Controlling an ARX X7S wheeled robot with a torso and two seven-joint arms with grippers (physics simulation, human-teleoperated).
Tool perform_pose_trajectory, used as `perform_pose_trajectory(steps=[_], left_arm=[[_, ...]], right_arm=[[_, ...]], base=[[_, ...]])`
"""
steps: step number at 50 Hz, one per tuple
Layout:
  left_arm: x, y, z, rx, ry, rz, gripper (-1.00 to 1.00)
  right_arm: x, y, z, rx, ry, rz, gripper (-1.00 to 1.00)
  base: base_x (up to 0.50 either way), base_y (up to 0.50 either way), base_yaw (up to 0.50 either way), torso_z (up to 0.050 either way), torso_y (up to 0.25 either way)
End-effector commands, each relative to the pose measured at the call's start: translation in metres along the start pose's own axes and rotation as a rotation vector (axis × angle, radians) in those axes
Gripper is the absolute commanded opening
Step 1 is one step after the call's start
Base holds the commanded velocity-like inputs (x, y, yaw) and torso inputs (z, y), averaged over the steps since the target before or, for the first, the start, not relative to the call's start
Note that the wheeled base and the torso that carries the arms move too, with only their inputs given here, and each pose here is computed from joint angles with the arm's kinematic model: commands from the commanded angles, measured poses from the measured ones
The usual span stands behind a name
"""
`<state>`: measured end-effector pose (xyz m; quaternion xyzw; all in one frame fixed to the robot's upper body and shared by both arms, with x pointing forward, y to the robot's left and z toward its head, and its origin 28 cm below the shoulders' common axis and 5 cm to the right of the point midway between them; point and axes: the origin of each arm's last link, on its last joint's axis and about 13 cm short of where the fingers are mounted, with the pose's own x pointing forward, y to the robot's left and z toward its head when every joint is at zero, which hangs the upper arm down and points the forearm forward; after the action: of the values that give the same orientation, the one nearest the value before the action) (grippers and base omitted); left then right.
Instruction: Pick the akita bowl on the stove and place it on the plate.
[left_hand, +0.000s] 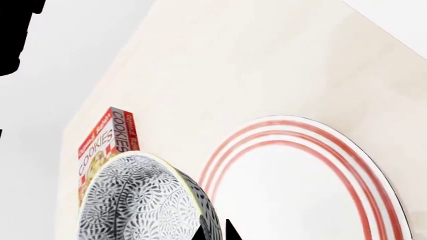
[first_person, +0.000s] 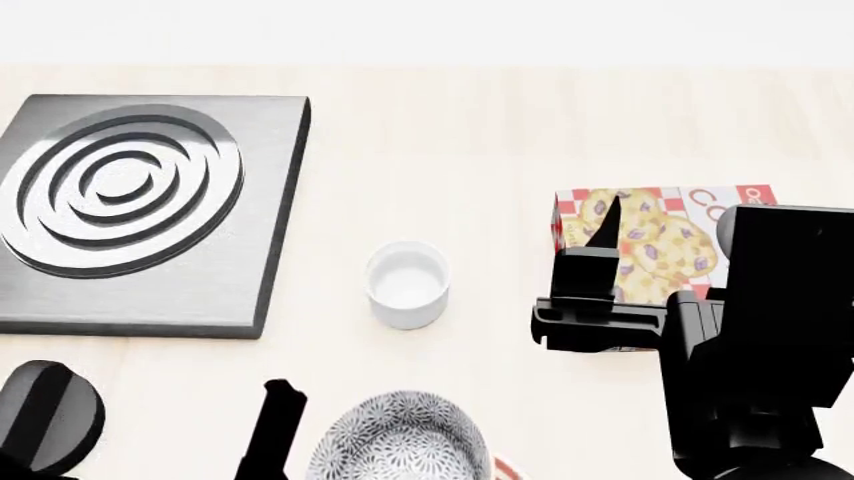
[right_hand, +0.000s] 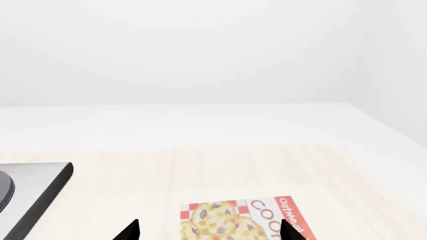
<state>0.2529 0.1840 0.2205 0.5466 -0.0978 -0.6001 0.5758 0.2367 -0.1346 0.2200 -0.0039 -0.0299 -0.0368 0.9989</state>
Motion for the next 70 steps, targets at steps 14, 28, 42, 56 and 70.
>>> perform_pose_trajectory(steps=[14, 28, 42, 56, 70], left_arm=[[0.007, -0.009, -0.004, -0.018, -0.002, 0.008, -1.0], [0.01, -0.014, -0.005, -0.037, -0.004, 0.009, -1.0], [0.014, -0.02, -0.011, -0.063, 0.005, 0.01, -1.0], [0.016, -0.026, -0.012, -0.079, 0.011, 0.002, -1.0], [0.019, -0.031, -0.015, -0.084, 0.018, -0.004, -1.0]], right_arm=[[0.0, 0.0, 0.0, 0.0, 0.0, 0.0, 1.0], [0.0, 0.0, 0.0, 0.0, 0.0, 0.0, 1.0], [0.0, 0.0, 0.0, 0.0, 0.0, 0.0, 1.0], [0.0, 0.0, 0.0, 0.0, 0.0, -0.001, 1.0], [0.0, 0.0, 0.0, 0.0, 0.0, 0.0, 1.0]], base=[[0.0, 0.0, 0.0, 0.0, 0.0], [0.0, 0.0, 0.0, 0.001, 0.0], [0.0, 0.0, 0.0, 0.0, 0.001], [0.0, 0.0, 0.0, 0.0, 0.0], [0.0, 0.0, 0.0, 0.0, 0.001]])
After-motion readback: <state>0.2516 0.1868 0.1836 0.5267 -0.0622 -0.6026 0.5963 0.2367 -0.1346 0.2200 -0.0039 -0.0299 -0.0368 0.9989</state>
